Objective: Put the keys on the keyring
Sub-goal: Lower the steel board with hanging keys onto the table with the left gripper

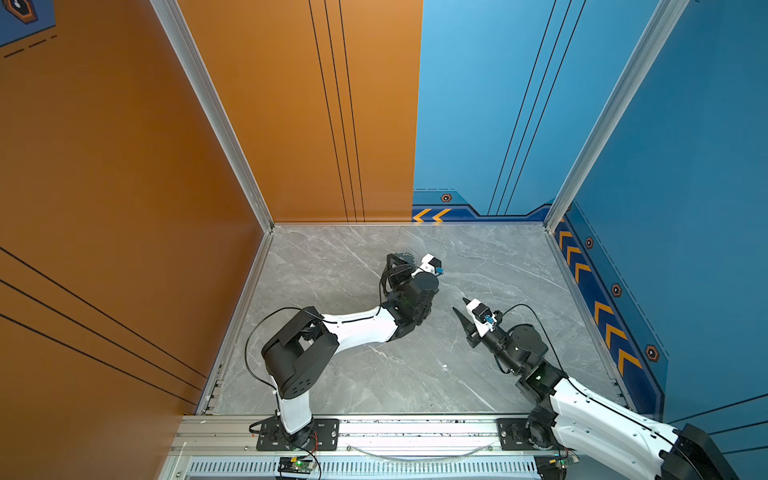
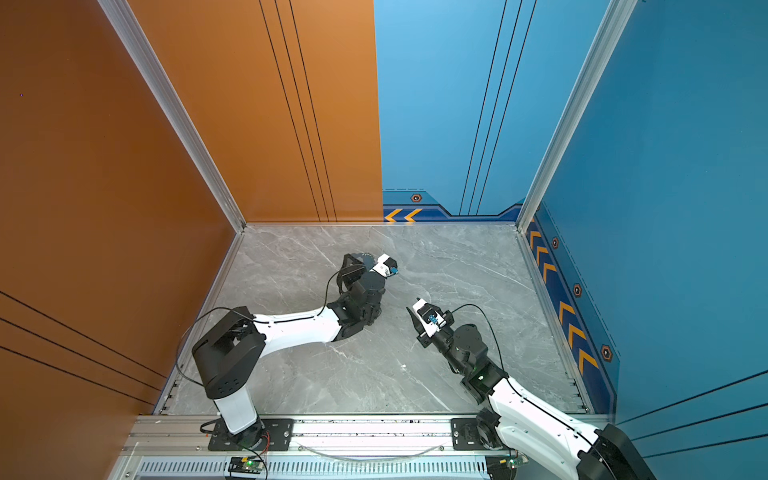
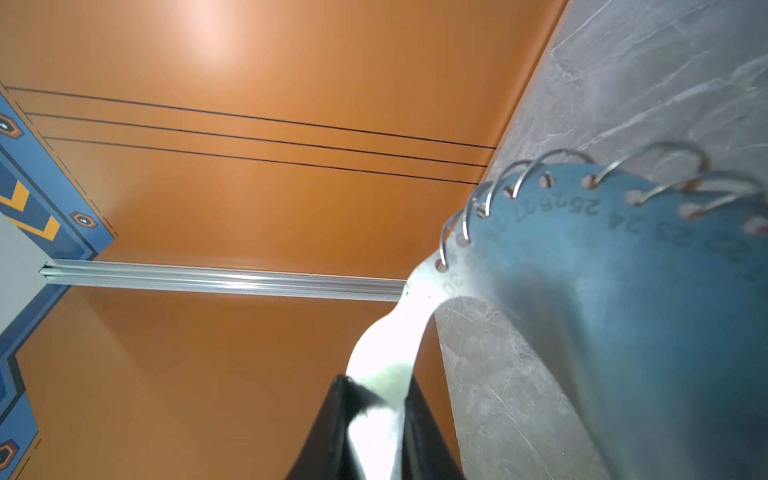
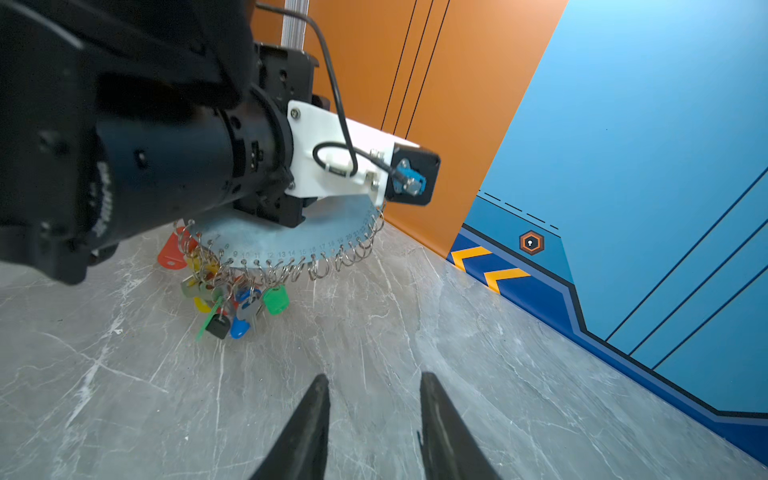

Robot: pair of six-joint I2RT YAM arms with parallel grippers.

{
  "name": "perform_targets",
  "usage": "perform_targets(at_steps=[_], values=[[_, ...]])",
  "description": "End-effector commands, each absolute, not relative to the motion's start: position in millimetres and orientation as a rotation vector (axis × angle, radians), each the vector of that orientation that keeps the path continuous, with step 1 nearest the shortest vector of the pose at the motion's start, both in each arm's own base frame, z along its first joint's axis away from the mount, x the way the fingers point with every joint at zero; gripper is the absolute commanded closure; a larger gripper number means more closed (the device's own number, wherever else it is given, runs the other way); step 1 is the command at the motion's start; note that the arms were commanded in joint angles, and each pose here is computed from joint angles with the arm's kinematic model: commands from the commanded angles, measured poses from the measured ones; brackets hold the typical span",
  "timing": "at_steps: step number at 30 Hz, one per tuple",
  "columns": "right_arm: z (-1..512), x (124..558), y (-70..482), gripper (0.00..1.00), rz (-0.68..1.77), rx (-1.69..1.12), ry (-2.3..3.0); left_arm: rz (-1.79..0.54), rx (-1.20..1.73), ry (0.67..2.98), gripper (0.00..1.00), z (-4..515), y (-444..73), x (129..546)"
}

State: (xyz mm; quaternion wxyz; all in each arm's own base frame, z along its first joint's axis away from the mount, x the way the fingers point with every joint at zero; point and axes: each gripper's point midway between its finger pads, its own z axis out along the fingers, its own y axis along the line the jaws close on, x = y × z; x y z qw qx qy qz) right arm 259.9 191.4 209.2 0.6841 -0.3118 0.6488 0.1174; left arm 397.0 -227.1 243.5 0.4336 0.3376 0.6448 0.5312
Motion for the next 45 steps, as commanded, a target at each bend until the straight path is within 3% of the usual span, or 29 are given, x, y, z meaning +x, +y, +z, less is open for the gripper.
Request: perform_targets(at_steps=[1,4,15,27,33,45], values=[[207,261,188,0.62,0.269,-0.67,1.47,1.244,0.735,1.718,1.0,252,-208,399],[206,261,187,0.62,0.265,-0.673,1.473,0.961,0.718,1.958,0.99,234,-194,398],[201,263,187,0.62,0.258,-0.676,1.489,0.978,0.791,2.051,0.99,192,-189,415],[196,266,186,0.62,0.244,-0.678,1.5,0.903,0.899,2.066,0.98,158,-232,420],[196,266,186,0.61,0.246,-0.68,1.5,0.837,0.811,2.208,0.97,124,-204,445],[195,264,190,0.61,0.275,-0.683,1.499,0.965,0.601,2.415,0.93,65,-109,481]])
